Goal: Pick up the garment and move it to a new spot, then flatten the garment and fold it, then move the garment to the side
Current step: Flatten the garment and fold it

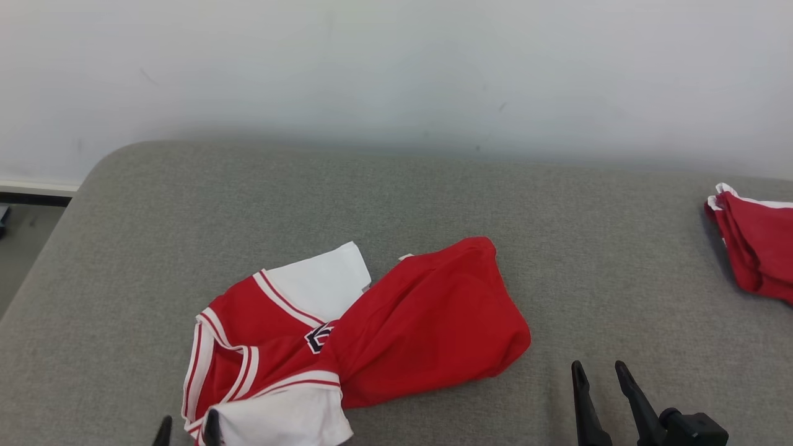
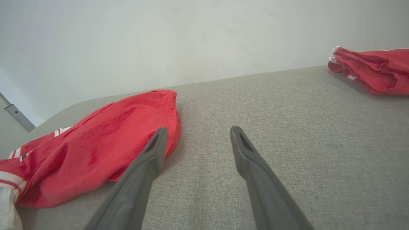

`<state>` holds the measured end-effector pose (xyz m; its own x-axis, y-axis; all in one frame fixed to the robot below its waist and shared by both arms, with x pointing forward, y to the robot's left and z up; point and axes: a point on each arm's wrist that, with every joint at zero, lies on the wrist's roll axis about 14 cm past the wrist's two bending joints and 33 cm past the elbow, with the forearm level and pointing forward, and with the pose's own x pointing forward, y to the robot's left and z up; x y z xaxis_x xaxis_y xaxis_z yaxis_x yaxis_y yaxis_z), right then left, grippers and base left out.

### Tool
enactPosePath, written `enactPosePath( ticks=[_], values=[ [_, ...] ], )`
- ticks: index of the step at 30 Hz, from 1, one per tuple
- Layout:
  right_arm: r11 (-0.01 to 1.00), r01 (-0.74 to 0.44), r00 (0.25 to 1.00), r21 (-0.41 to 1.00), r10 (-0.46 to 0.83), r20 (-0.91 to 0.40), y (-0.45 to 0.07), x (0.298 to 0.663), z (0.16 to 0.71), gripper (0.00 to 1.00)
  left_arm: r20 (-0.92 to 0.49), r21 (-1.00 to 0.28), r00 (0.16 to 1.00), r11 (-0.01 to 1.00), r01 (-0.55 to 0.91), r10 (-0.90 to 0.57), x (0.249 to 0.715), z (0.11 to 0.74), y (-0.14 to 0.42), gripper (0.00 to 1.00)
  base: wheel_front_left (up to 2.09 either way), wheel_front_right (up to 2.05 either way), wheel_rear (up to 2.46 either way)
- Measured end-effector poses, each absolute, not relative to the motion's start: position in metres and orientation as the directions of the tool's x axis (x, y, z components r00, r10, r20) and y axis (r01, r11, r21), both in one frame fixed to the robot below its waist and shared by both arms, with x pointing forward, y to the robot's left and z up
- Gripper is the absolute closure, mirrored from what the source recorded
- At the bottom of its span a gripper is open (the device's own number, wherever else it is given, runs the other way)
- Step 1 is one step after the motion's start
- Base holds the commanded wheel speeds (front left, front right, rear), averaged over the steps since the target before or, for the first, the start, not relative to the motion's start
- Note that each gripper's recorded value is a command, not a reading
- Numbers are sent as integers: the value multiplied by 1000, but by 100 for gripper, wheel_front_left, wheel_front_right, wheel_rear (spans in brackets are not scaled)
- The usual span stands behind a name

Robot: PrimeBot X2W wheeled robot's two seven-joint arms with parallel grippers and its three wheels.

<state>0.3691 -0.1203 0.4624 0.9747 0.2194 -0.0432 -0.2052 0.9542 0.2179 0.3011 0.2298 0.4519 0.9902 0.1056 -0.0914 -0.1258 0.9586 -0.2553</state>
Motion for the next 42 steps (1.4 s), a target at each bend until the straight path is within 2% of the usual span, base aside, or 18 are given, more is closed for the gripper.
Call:
enactPosePath(
  ticks=[8, 25, 32, 33, 34, 42],
  values=[
    [942, -258, 960, 216, 274, -51, -101, 374, 461, 0, 62, -220, 973, 953, -206, 224, 303, 499, 257, 0, 0, 0, 0],
    [921, -355, 911, 161, 379, -160, -68, 409, 436, 0, 20, -216, 955, 934, -285, 296, 292, 486, 269, 0, 0, 0, 0],
    [912, -368, 872, 183, 407, -272, -57, 410, 407, 0, 13, -227, 948, 924, -306, 318, 289, 485, 271, 0, 0, 0, 0],
    [910, -372, 867, 184, 411, -281, -55, 411, 405, 23, 11, -227, 947, 923, -310, 321, 288, 484, 272, 0, 0, 0, 0],
    [908, -375, 865, 185, 414, -282, -54, 414, 406, 100, 9, -229, 946, 922, -313, 324, 287, 484, 272, 0, 0, 0, 0],
    [921, -359, 891, 150, 386, -238, -75, 428, 424, 100, -5, -243, 949, 920, -308, 316, 286, 480, 266, 0, 0, 0, 0]
  ],
)
